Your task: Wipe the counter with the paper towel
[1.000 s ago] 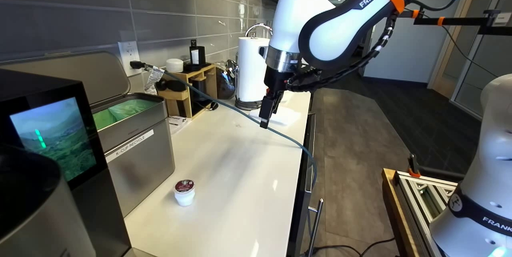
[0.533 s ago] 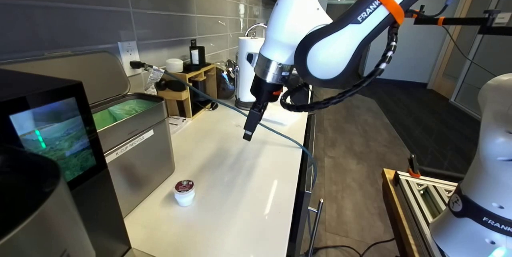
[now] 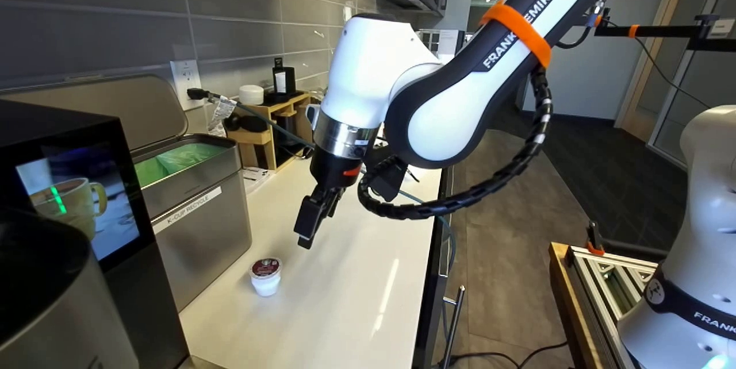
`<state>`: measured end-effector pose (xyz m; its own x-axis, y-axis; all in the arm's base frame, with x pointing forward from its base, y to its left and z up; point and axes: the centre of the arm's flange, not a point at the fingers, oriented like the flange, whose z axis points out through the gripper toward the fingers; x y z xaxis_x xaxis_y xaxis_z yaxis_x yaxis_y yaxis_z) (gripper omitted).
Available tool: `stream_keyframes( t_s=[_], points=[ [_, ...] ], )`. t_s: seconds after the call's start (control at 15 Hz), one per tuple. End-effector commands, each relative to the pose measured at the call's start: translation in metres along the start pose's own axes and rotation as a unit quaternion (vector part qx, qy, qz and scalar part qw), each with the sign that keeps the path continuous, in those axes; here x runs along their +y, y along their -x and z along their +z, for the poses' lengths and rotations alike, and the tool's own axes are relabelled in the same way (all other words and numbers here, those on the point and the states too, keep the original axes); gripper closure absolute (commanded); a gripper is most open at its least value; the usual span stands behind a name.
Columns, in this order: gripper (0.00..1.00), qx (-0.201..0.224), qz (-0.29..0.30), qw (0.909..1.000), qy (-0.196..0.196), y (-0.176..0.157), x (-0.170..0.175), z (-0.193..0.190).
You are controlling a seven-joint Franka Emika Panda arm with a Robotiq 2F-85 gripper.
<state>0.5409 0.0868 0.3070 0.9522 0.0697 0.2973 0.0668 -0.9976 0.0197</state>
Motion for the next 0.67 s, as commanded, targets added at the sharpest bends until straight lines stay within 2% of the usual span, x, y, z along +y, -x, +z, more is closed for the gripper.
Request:
stream_keyframes(
  t_s=[0.0, 0.13, 0.53, 0.6],
  points=[
    [0.00, 0.000, 0.002, 1.0000, 0.000, -0.002, 0.001, 0.002],
    [0.00, 0.007, 0.021, 0.9997, -0.010, -0.009, -0.012, 0.010],
    [0.00, 0.034, -0.024, 0.9981, -0.045, -0.012, -0.051, 0.026],
    [0.00, 0.040, -0.024, 0.9982, -0.038, -0.012, -0.055, 0.029]
  ],
)
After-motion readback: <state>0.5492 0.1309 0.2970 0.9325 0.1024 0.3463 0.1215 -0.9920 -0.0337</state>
